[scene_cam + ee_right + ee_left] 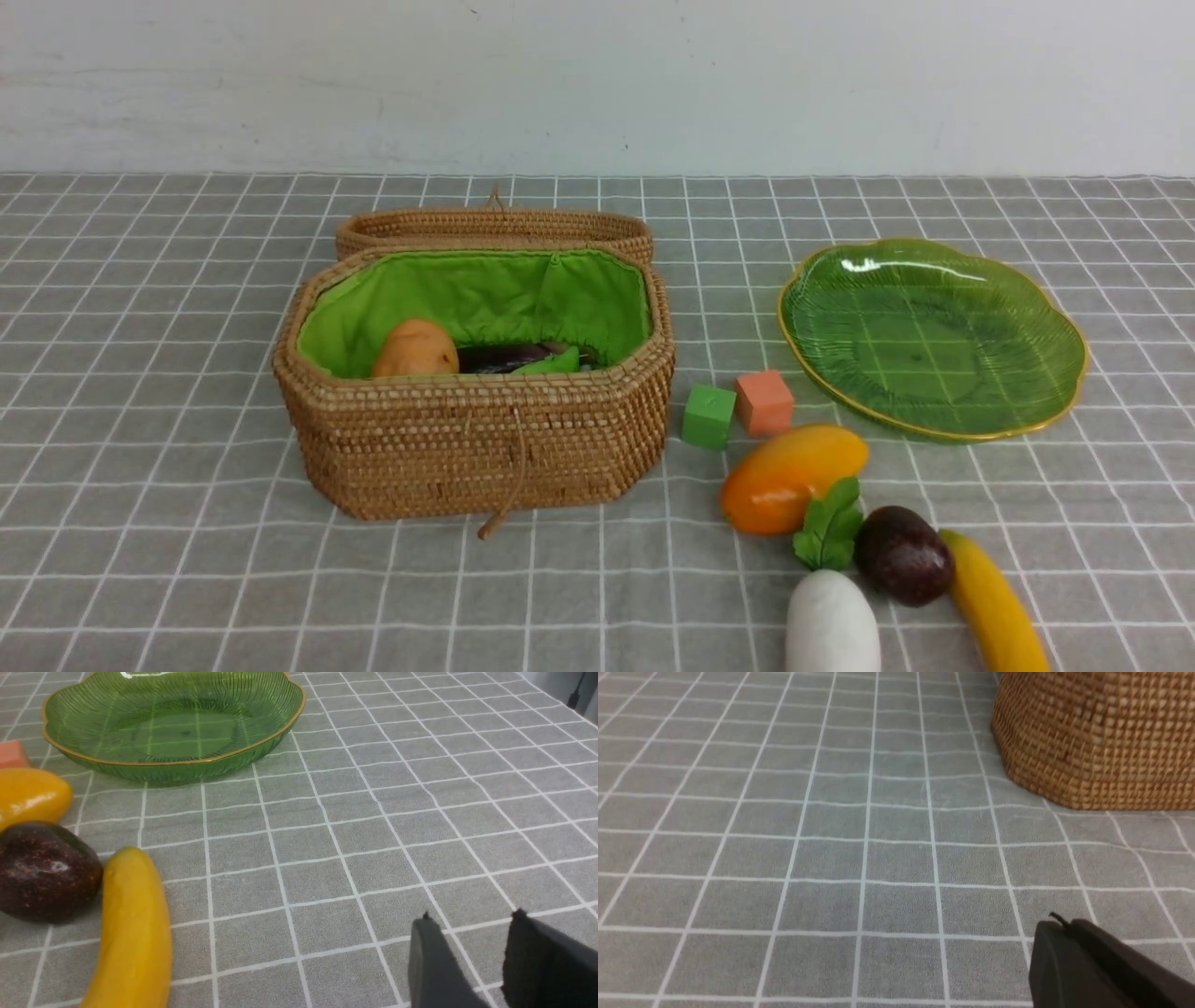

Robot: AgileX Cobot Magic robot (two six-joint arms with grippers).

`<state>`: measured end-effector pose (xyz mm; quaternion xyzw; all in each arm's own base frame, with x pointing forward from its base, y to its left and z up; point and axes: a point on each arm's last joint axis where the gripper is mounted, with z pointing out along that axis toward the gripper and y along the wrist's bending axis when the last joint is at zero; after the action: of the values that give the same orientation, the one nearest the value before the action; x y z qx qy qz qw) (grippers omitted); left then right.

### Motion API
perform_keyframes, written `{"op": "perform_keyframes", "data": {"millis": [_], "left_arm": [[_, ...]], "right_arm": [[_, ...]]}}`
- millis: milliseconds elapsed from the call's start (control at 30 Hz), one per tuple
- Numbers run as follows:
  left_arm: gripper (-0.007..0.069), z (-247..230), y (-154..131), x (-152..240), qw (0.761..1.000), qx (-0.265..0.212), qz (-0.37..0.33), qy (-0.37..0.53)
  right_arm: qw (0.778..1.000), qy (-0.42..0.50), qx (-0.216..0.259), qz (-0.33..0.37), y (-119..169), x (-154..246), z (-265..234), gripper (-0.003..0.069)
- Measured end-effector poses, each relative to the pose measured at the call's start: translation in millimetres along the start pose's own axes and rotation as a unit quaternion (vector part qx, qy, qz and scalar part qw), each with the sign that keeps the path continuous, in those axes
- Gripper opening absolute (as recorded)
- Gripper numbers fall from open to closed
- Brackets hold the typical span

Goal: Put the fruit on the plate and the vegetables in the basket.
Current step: Take a daikon with your right arm and place it on the basket on the left.

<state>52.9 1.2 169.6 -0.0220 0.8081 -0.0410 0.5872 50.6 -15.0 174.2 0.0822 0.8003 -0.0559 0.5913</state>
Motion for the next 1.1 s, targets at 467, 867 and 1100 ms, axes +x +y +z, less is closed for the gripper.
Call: {"op": "perform_keyframes", "data": {"millis": [467, 867, 1100], "left_arm": [[0.0004, 0.0, 0.1, 0.2, 1.000, 0.000, 0.000, 0.001], [0.0015, 0.0, 0.0, 0.2, 1.000, 0.000, -0.001, 0.001], [0.0015, 0.0, 0.0, 0.2, 1.000, 0.000, -0.001, 0.001]], "right_arm": [[1.000, 0.000, 0.000, 0.000, 0.0, 0.0, 0.0, 0.0242], [1.000, 0.000, 0.000, 0.000, 0.0, 0.0, 0.0, 0.0242], [1.000, -0.009, -0.001, -0.007, 0.2, -0.8, 0.4, 0.0242]]}}
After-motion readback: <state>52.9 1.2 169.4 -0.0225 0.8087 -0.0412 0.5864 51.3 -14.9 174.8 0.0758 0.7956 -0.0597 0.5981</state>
